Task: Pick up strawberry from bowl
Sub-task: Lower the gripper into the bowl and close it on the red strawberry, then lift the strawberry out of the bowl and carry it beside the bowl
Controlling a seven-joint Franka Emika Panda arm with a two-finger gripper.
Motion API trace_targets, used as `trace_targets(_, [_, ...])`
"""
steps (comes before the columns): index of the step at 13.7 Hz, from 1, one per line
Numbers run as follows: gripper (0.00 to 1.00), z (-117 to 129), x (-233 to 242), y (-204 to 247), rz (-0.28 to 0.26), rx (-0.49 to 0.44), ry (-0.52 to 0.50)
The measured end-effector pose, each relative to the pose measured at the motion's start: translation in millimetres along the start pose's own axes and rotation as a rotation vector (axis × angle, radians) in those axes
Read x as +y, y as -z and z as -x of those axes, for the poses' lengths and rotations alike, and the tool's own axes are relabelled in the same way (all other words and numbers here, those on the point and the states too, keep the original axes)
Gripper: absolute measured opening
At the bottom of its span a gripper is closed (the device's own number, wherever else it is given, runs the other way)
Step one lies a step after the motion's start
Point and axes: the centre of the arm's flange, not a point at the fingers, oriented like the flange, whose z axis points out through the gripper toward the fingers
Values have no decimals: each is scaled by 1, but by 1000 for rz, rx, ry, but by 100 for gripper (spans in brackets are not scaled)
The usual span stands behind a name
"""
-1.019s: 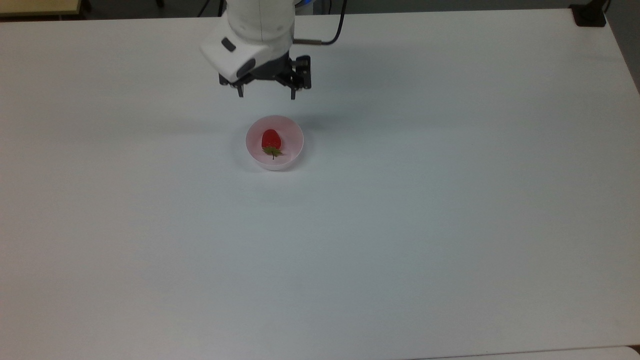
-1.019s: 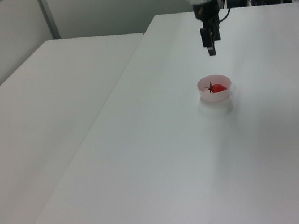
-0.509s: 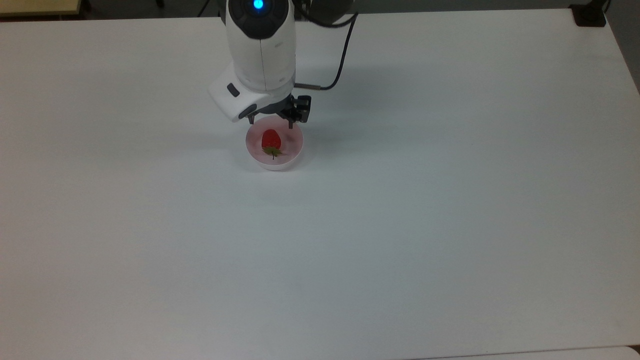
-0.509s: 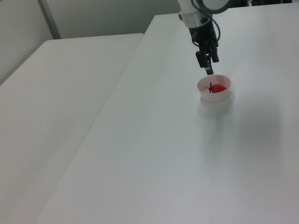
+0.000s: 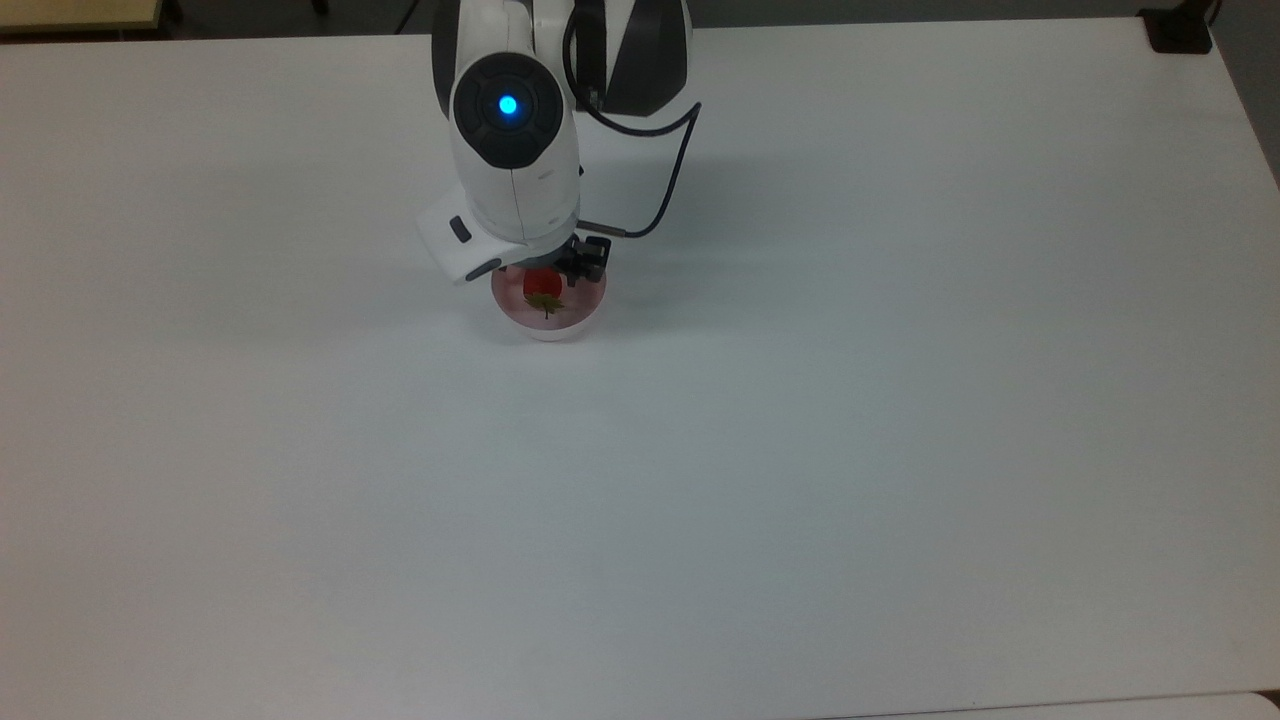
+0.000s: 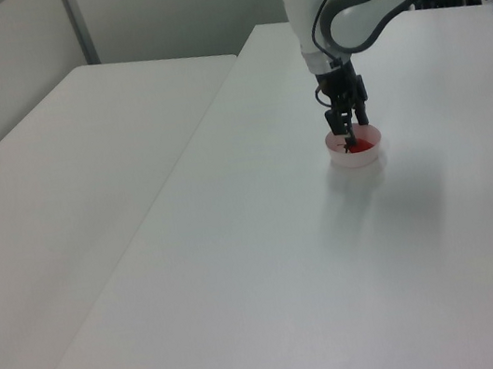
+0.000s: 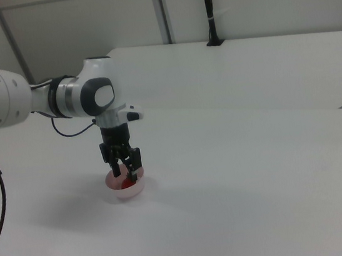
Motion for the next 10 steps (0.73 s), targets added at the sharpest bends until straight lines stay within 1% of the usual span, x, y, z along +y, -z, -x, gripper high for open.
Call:
trace_targets(2, [73,-8,-5,-16,-1,16,-23])
trace_targets(4, [70,-10,-7,-25,6,7,-25])
trace_targets(6, [64,-11,-8,-28,7,7,-25])
trace_targets(7, [56,-11,-10,-28,13,10,-18])
trace_targets(8, [44,-11,-11,-27,18,14,-14])
trace_targets(10, [44,-11,-12,-21,21,26,-7])
